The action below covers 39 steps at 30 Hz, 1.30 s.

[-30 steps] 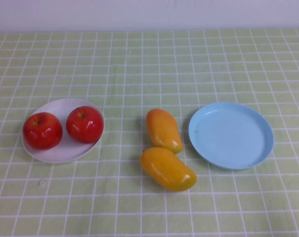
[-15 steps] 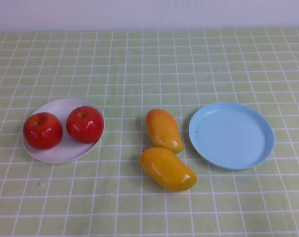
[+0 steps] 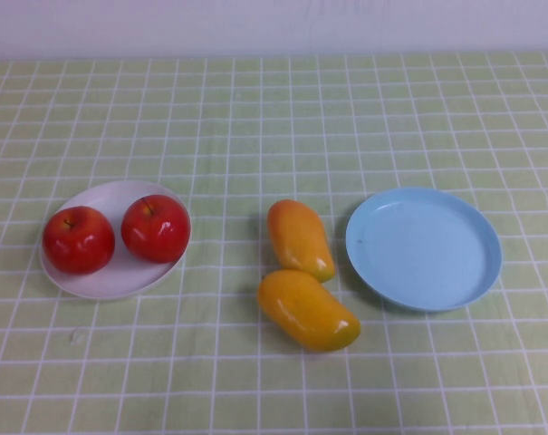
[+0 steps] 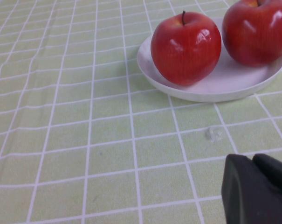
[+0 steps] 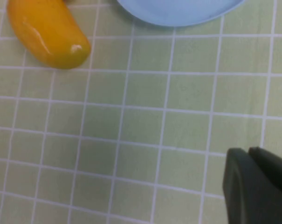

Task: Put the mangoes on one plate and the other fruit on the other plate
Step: Put another type of fruit in the right plate

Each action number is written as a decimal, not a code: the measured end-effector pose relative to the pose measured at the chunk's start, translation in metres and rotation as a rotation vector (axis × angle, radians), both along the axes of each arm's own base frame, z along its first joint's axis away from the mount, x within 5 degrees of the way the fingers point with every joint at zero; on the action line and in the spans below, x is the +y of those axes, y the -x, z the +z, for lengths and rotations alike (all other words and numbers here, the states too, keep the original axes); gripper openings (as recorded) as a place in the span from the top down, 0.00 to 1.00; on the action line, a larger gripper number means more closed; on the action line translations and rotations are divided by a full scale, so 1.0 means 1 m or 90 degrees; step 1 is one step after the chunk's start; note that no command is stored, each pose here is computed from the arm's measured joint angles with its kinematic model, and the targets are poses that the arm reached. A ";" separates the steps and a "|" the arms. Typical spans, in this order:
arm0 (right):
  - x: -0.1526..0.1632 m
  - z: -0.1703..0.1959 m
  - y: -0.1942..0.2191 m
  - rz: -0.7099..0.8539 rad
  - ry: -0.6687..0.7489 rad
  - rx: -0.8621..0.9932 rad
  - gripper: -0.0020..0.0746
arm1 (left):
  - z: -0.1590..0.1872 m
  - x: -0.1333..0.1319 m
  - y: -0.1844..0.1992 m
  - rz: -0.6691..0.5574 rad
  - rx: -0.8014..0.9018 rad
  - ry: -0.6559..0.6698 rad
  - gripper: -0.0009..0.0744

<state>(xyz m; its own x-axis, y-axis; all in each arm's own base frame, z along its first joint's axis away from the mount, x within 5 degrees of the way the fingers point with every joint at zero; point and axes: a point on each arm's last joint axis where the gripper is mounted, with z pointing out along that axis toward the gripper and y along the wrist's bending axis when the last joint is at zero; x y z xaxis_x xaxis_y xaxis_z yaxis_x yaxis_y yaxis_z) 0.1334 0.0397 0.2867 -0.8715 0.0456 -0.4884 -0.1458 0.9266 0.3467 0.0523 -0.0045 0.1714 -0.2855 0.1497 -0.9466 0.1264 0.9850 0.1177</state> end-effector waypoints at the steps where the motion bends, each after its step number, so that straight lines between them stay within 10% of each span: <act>1: -0.001 0.000 -0.006 0.005 0.012 0.010 0.99 | 0.000 0.000 0.000 0.000 0.000 0.000 0.98; 7: 0.013 -0.008 -0.037 0.070 0.044 0.062 0.99 | 0.000 0.000 0.000 0.000 0.000 -0.001 0.98; 17: 0.127 -0.008 -0.096 0.323 0.098 0.045 0.97 | 0.000 0.000 0.000 0.000 0.000 -0.001 0.98; 21: 0.172 -0.009 -0.121 0.384 0.112 0.045 0.78 | 0.000 0.000 0.000 0.000 0.000 -0.001 0.98; 28: 0.220 -0.020 -0.153 0.461 0.169 0.039 0.16 | 0.000 0.000 0.000 0.000 0.000 -0.002 0.98; 39: 0.235 -0.071 -0.166 0.493 0.244 0.104 0.08 | 0.000 0.000 0.000 0.000 0.000 -0.002 0.98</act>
<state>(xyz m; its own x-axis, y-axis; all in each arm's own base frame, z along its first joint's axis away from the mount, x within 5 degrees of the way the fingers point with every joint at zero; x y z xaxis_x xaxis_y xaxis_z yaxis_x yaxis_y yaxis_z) 0.2992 0.2744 0.2161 -0.6496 -0.7290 -0.2156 -0.7576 0.6445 0.1031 0.0523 -0.0044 0.1714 -0.2851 0.1533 -0.9462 0.1266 0.9845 0.1214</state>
